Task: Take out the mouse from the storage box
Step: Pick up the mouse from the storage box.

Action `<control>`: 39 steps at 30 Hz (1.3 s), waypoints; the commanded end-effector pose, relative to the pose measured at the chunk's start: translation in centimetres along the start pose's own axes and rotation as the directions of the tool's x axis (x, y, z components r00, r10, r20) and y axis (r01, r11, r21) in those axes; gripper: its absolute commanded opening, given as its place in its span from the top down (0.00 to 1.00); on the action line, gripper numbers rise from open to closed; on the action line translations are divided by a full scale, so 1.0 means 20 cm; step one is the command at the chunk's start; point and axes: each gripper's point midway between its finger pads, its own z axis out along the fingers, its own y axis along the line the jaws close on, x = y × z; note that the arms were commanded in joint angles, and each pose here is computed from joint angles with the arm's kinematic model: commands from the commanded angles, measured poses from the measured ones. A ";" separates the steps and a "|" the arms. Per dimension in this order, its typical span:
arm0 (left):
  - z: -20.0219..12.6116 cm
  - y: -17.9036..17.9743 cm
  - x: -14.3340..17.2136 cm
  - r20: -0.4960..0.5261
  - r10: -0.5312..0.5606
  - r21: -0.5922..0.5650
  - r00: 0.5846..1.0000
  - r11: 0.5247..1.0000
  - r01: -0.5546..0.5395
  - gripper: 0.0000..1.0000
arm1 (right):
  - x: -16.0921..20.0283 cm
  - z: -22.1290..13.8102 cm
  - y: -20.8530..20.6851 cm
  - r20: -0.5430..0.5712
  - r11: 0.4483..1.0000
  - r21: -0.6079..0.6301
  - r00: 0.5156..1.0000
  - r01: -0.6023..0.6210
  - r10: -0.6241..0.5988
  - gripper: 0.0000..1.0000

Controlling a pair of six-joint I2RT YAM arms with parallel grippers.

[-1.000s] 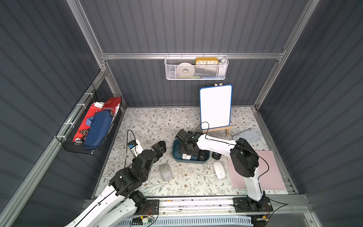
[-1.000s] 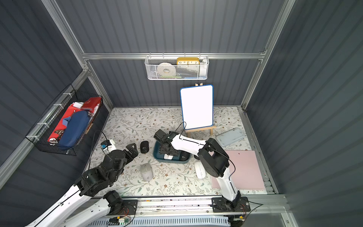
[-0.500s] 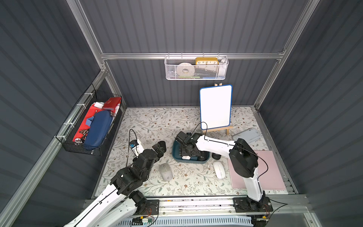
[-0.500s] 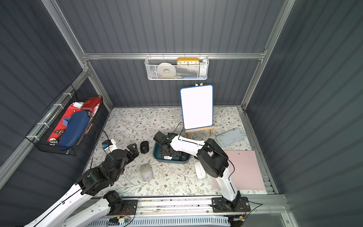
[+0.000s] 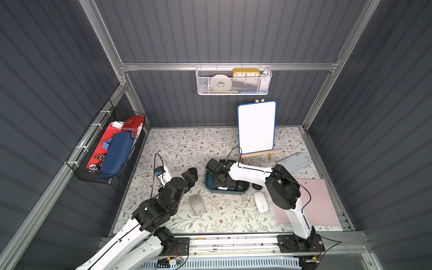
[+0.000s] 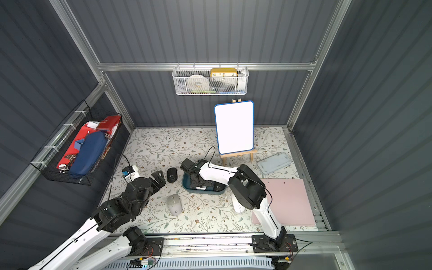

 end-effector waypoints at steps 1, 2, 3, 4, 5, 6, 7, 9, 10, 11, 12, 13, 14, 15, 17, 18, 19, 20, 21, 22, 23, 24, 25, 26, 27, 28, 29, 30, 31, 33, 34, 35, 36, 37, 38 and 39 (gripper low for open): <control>0.02 0.00 0.01 -0.004 0.021 -0.006 1.000 1.000 -0.021 0.00 | 0.02 0.04 -0.06 -0.026 0.998 0.059 0.999 0.020 -0.019 0.27; 0.02 0.00 0.01 -0.005 0.020 -0.008 1.000 1.000 -0.020 0.01 | 0.01 0.04 -0.05 -0.022 0.998 0.056 1.000 0.021 -0.019 0.29; 0.02 0.00 0.01 -0.006 0.019 -0.008 1.000 1.000 -0.019 0.01 | 0.01 0.04 -0.05 -0.019 0.998 0.054 1.000 0.026 -0.025 0.32; 0.02 0.00 0.02 -0.007 0.020 -0.010 1.000 1.000 -0.020 0.01 | 0.00 0.03 -0.05 -0.018 0.998 0.051 1.000 0.027 -0.026 0.34; 0.02 0.00 0.01 -0.006 0.019 -0.009 1.000 1.000 -0.019 0.01 | 0.00 0.02 -0.05 -0.014 0.998 0.055 1.000 0.027 -0.026 0.37; 0.02 0.00 0.01 -0.004 0.017 -0.007 1.000 1.000 -0.017 0.01 | -0.01 0.01 -0.05 -0.007 0.998 0.054 1.000 0.027 -0.027 0.39; 0.02 0.00 0.01 -0.003 0.017 -0.008 1.000 1.000 -0.017 0.01 | -0.01 0.00 -0.05 -0.001 0.998 0.054 1.000 0.028 -0.028 0.40; 0.01 0.00 0.01 -0.002 0.016 -0.005 1.000 1.000 -0.016 0.01 | -0.03 -0.02 -0.06 0.011 0.998 0.050 0.999 0.033 -0.033 0.40; 0.02 0.00 0.01 -0.002 0.017 -0.006 1.000 1.000 -0.017 0.01 | -0.03 -0.03 -0.05 0.014 0.998 0.044 0.999 0.038 -0.038 0.41; 0.02 0.00 0.01 -0.004 0.017 -0.008 1.000 1.000 -0.017 0.01 | -0.04 -0.04 -0.05 0.019 0.998 0.042 0.999 0.040 -0.041 0.42; 0.02 0.00 0.02 -0.006 0.016 -0.010 1.000 1.000 -0.017 0.00 | -0.05 -0.05 -0.05 0.027 0.998 0.043 0.999 0.041 -0.042 0.42; 0.02 0.00 0.02 -0.005 0.015 -0.013 1.000 1.000 -0.015 0.00 | -0.05 -0.07 -0.05 0.034 0.998 0.038 0.998 0.044 -0.046 0.43; 0.03 0.00 0.02 -0.006 0.013 -0.015 1.000 1.000 -0.014 0.00 | -0.06 -0.09 -0.05 0.041 0.998 0.032 0.998 0.047 -0.048 0.43; 0.03 0.00 0.02 -0.005 0.011 -0.014 1.000 1.000 -0.011 0.01 | -0.07 -0.11 -0.05 0.051 0.999 0.026 0.997 0.048 -0.049 0.43; 0.03 0.00 0.02 -0.006 0.009 -0.011 1.000 1.000 -0.009 0.01 | -0.08 -0.15 -0.05 0.068 0.999 0.008 0.996 0.052 -0.053 0.43; 0.03 0.00 0.02 -0.006 0.011 -0.012 1.000 1.000 -0.011 0.00 | -0.09 -0.18 -0.04 0.075 0.998 -0.004 0.996 0.056 -0.055 0.43; 0.03 -0.01 0.02 -0.005 0.011 -0.009 1.000 1.000 -0.011 0.01 | -0.10 -0.20 -0.04 0.082 0.998 -0.008 0.995 0.055 -0.054 0.43; 0.03 -0.01 0.02 -0.006 0.016 -0.009 1.000 1.000 -0.016 0.01 | -0.10 -0.23 -0.04 0.090 0.998 -0.016 0.995 0.053 -0.052 0.43; 0.03 -0.01 0.02 -0.008 0.020 -0.014 1.000 1.000 -0.020 0.01 | -0.11 -0.25 -0.04 0.096 0.998 -0.026 0.994 0.053 -0.051 0.43; 0.03 0.00 0.02 -0.008 0.017 -0.021 1.000 1.000 -0.018 0.01 | -0.11 -0.28 -0.03 0.099 0.998 -0.036 0.994 0.056 -0.052 0.43; 0.03 0.00 0.02 -0.011 0.013 -0.031 1.000 0.999 -0.014 0.01 | -0.11 -0.30 -0.03 0.103 0.997 -0.045 0.993 0.057 -0.052 0.43; 0.03 0.01 0.02 -0.011 0.011 -0.037 1.000 0.999 -0.011 0.00 | -0.11 -0.34 -0.03 0.105 0.997 -0.056 0.993 0.061 -0.055 0.43; 0.02 0.01 0.01 -0.010 0.007 -0.037 1.000 0.999 -0.007 0.01 | -0.12 -0.36 -0.03 0.109 0.996 -0.062 0.992 0.062 -0.055 0.43; 0.02 0.01 0.01 -0.008 -0.003 -0.039 1.000 0.999 0.002 0.01 | -0.11 -0.39 -0.04 0.115 0.996 -0.060 0.991 0.067 -0.060 0.44; 0.01 0.02 0.00 -0.004 -0.011 -0.038 1.000 0.999 0.011 0.00 | -0.11 -0.43 -0.04 0.131 0.996 -0.060 0.989 0.071 -0.063 0.44; 0.00 0.02 0.00 0.001 -0.018 -0.035 1.000 0.999 0.018 0.01 | -0.10 -0.45 -0.04 0.142 0.995 -0.061 0.988 0.077 -0.067 0.44; -0.01 0.03 -0.01 0.009 -0.028 -0.030 1.000 0.999 0.028 0.01 | -0.08 -0.48 -0.04 0.150 0.994 -0.067 0.986 0.085 -0.074 0.44; -0.02 0.03 -0.02 0.016 -0.039 -0.022 0.999 0.999 0.039 0.01 | -0.07 -0.51 -0.04 0.156 0.993 -0.078 0.985 0.090 -0.077 0.44; -0.03 0.03 -0.03 0.024 -0.049 -0.015 0.999 0.999 0.049 0.01 | -0.05 -0.53 -0.03 0.158 0.991 -0.086 0.984 0.099 -0.084 0.44; -0.04 0.03 -0.05 0.040 -0.057 -0.007 0.998 0.998 0.057 0.00 | 0.00 -0.58 -0.02 0.174 0.987 -0.099 0.979 0.126 -0.108 0.44; -0.05 0.04 -0.06 0.047 -0.062 -0.009 0.997 0.998 0.062 0.01 | 0.02 -0.59 -0.02 0.176 0.985 -0.103 0.977 0.137 -0.118 0.44; -0.05 0.04 -0.07 0.052 -0.066 -0.015 0.996 0.998 0.067 0.01 | 0.05 -0.62 0.00 0.182 0.981 -0.117 0.975 0.154 -0.131 0.44; -0.06 0.05 -0.08 0.056 -0.067 -0.020 0.996 0.997 0.068 0.00 | 0.09 -0.64 0.02 0.184 0.976 -0.130 0.971 0.175 -0.150 0.44; -0.06 0.05 -0.08 0.060 -0.071 -0.022 0.996 0.997 0.072 0.01 | 0.13 -0.65 0.03 0.187 0.971 -0.135 0.968 0.197 -0.170 0.44; -0.06 0.05 -0.09 0.062 -0.070 -0.029 0.996 0.997 0.072 0.01 | 0.17 -0.66 0.05 0.192 0.964 -0.141 0.962 0.225 -0.196 0.44; -0.06 0.05 -0.09 0.065 -0.074 -0.033 0.995 0.997 0.076 0.01 | 0.22 -0.67 0.07 0.196 0.957 -0.148 0.956 0.251 -0.220 0.44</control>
